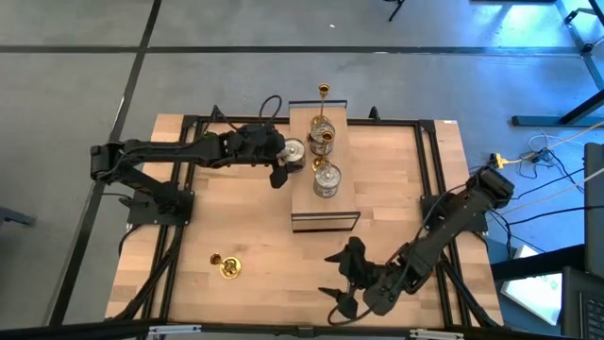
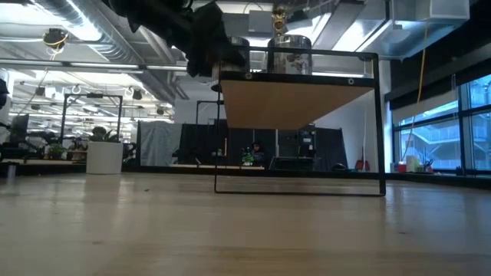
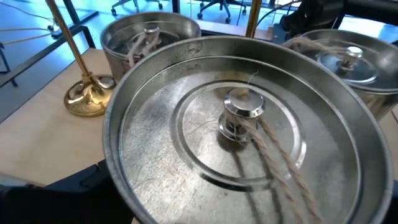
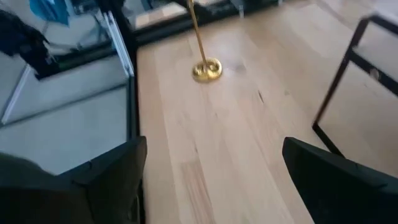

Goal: Pick & Place candle stick holders
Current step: Put the silver scented candle on the shelf

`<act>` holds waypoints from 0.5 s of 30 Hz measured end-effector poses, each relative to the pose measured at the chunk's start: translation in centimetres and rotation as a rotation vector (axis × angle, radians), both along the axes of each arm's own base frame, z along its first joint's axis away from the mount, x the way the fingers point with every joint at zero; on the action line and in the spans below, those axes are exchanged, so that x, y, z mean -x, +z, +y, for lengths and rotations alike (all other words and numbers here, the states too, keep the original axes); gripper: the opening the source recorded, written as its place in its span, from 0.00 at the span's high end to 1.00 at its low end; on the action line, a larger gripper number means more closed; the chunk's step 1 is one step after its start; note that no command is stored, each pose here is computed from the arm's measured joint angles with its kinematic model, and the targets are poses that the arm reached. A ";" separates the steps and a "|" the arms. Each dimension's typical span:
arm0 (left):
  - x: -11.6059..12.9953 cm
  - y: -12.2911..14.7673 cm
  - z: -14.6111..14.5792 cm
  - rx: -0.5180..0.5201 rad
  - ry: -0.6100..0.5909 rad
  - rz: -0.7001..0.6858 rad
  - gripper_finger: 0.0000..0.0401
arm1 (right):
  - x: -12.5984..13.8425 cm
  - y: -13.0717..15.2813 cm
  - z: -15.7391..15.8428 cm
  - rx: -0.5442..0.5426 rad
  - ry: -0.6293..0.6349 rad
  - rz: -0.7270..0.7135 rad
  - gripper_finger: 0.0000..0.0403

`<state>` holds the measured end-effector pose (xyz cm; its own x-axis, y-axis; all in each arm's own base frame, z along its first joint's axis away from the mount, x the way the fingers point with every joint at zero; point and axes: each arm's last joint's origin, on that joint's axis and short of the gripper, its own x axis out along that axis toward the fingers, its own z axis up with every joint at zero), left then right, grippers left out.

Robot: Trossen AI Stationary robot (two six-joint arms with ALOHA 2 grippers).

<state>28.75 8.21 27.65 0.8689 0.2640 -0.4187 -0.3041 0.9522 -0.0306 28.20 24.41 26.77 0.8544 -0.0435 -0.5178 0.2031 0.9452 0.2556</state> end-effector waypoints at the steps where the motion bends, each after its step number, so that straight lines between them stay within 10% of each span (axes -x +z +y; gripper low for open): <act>1: -0.1 -0.1 0.0 0.001 -0.002 0.001 0.11 | 0.1 -0.1 -0.1 0.006 -0.002 0.012 0.06; 15: -1.0 -1.4 0.1 0.044 -0.023 0.025 0.11 | 1.4 0.3 0.1 0.002 -0.034 0.022 0.06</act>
<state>29.73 8.33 26.26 0.8636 0.2244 -0.4516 -0.2829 0.9569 -0.0654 26.79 24.50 27.05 0.8405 -0.0734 -0.5368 0.2405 0.9384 0.2483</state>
